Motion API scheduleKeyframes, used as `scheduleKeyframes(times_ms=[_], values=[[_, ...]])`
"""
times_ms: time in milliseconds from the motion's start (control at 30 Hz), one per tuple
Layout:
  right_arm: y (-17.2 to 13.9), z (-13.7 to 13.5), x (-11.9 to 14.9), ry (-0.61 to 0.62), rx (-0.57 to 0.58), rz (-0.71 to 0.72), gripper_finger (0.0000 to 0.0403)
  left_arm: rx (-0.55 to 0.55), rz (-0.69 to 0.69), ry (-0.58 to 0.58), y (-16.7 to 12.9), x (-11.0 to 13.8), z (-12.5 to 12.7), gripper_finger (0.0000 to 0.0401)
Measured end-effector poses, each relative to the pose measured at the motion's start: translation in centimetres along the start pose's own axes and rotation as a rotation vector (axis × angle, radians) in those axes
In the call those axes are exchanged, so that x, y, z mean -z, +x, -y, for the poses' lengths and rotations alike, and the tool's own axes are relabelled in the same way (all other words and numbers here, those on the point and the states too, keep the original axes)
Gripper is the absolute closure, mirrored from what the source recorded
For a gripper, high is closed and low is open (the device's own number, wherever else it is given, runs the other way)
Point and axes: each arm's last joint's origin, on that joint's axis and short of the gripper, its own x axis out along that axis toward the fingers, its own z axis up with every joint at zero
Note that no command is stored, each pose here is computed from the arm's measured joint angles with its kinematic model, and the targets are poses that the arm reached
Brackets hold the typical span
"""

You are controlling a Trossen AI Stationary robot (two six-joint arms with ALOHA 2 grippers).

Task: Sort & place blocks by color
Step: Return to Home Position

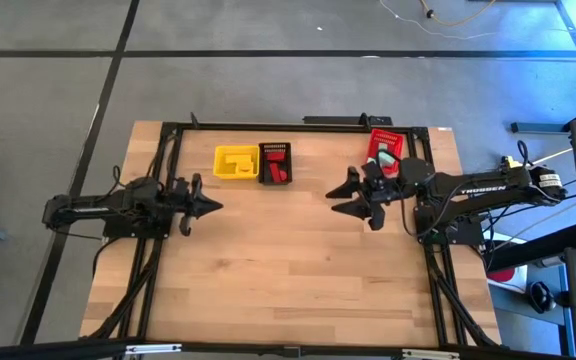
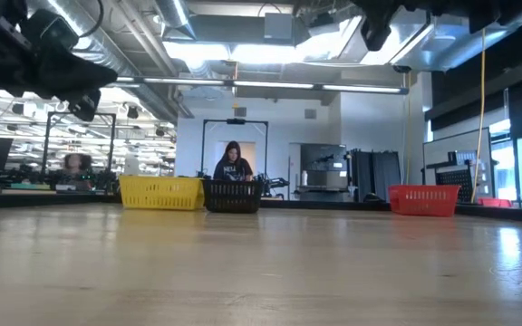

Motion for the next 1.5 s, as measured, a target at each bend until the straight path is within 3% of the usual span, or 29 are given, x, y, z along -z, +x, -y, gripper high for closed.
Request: scheduleKeyframes(times_ms=[133,400,533,667,733,800,1000,1300,1500], values=[[-0.3,-0.4,-0.2,-0.031,-0.067,-0.019,0.0185,-0.130,-0.008,-0.030,0.1,0.3,-0.5,0.0401],[-2.4,-1.3,-0.6,-0.169,-0.066,-0.057,0.0205,-0.157,-0.007,-0.045,0.1,0.3,-0.5,0.0401],[-3.9,-1.5,-0.3,-0.249,-0.016,-0.120,0.0254,-0.158,-0.006,-0.045,0.1,0.3,-0.6,0.0401],[-5.5,-1.1,0.5,-0.291,0.025,-0.141,0.0333,-0.159,-0.006,-0.045,0.1,0.3,-0.6,0.0401],[-6.5,-0.4,1.6,-0.281,0.040,-0.133,0.0377,-0.159,-0.006,-0.045,0.1,0.3,-0.6,0.0401],[-7.5,0.4,2.8,-0.232,0.054,-0.110,0.0394,-0.159,-0.005,-0.045,0.1,0.3,-0.6,0.0401],[-10.2,2.4,5.4,-0.079,0.029,-0.053,0.0400,-0.159,-0.005,-0.045,0.1,0.3,-0.6,0.0401],[-12.6,3.1,6.3,-0.092,0.046,0.060,0.0401,-0.160,-0.005,-0.045,0.1,0.3,-0.6,0.0401],[-13.0,4.3,9.1,0.056,0.016,0.161,0.0402,-0.160,-0.005,-0.045,0.1,0.3,-0.6,0.0401]])
